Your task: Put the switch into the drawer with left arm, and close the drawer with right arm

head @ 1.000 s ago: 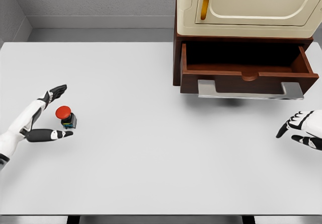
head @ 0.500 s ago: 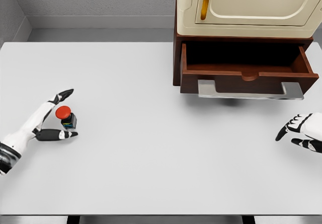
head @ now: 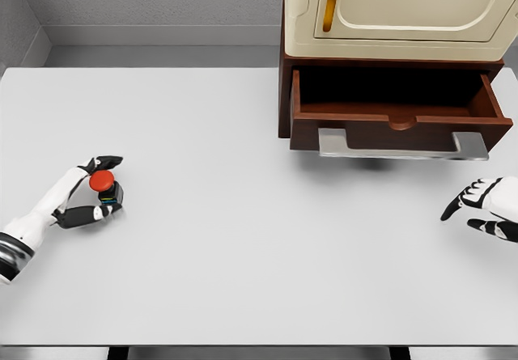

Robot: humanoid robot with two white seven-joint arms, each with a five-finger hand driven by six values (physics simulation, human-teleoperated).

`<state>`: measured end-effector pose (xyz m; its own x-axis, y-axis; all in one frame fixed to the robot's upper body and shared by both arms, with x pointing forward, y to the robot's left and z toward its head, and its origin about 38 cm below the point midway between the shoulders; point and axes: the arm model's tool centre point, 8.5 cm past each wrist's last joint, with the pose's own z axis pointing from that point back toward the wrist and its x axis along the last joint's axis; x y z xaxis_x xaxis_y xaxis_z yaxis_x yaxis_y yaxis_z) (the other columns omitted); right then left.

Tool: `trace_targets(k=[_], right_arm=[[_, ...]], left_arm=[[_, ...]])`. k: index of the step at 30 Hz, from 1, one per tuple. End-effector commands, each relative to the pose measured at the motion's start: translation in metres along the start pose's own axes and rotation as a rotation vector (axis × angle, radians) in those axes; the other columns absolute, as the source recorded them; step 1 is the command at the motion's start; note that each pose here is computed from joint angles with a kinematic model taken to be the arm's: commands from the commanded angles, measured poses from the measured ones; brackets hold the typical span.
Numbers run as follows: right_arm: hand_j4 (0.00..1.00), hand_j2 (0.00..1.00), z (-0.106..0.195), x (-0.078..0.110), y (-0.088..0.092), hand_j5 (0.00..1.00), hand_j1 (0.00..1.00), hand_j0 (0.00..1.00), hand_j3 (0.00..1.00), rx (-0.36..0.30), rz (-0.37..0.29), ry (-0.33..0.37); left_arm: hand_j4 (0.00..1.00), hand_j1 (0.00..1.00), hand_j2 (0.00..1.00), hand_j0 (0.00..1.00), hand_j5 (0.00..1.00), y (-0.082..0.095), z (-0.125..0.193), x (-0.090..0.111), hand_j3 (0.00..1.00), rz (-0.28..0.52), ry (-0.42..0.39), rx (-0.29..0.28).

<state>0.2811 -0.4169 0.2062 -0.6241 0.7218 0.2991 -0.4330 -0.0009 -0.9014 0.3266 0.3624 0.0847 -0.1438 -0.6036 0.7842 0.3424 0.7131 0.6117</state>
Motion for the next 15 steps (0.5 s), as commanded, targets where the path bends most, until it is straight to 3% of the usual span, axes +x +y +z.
trace_targets(k=[1, 7, 9, 12, 13, 15], right_arm=[[0.58, 0.58, -0.0003, 0.0002, -0.0002, 0.58, 0.58, 0.58, 0.58, -0.006, -0.007, -0.001], [0.58, 0.58, -0.0003, -0.0001, 0.0014, 0.58, 0.58, 0.58, 0.58, -0.003, -0.007, 0.001], [0.57, 0.57, -0.0003, -0.0004, 0.0017, 0.57, 0.57, 0.57, 0.57, 0.008, 0.005, 0.003], [0.53, 0.53, 0.0002, -0.0025, -0.0024, 0.53, 0.53, 0.53, 0.53, 0.000, 0.015, 0.009], [0.53, 0.53, 0.0000, -0.0021, -0.0030, 0.53, 0.53, 0.53, 0.53, -0.001, 0.016, 0.008], [0.53, 0.53, 0.0004, -0.0027, -0.0038, 0.53, 0.53, 0.53, 0.53, -0.007, 0.016, 0.010]], left_arm=[[0.73, 0.73, 0.73, 0.73, 0.73, 0.0018, 0.0007, -0.0016, 0.73, 0.002, 0.004, 0.004], [0.73, 0.73, 0.73, 0.73, 0.73, -0.0003, 0.0026, -0.0077, 0.73, 0.015, 0.021, 0.004], [0.61, 0.61, 0.61, 0.61, 0.61, -0.0001, 0.0030, -0.0075, 0.61, 0.016, 0.021, 0.005], [0.54, 0.54, 0.54, 0.54, 0.54, 0.0006, 0.0036, -0.0077, 0.54, 0.016, 0.021, 0.007], [0.45, 0.45, 0.45, 0.45, 0.45, 0.0002, 0.0033, -0.0071, 0.45, 0.017, 0.019, 0.008], [0.40, 0.40, 0.40, 0.40, 0.40, 0.0003, 0.0032, -0.0066, 0.40, 0.018, 0.017, 0.008]])
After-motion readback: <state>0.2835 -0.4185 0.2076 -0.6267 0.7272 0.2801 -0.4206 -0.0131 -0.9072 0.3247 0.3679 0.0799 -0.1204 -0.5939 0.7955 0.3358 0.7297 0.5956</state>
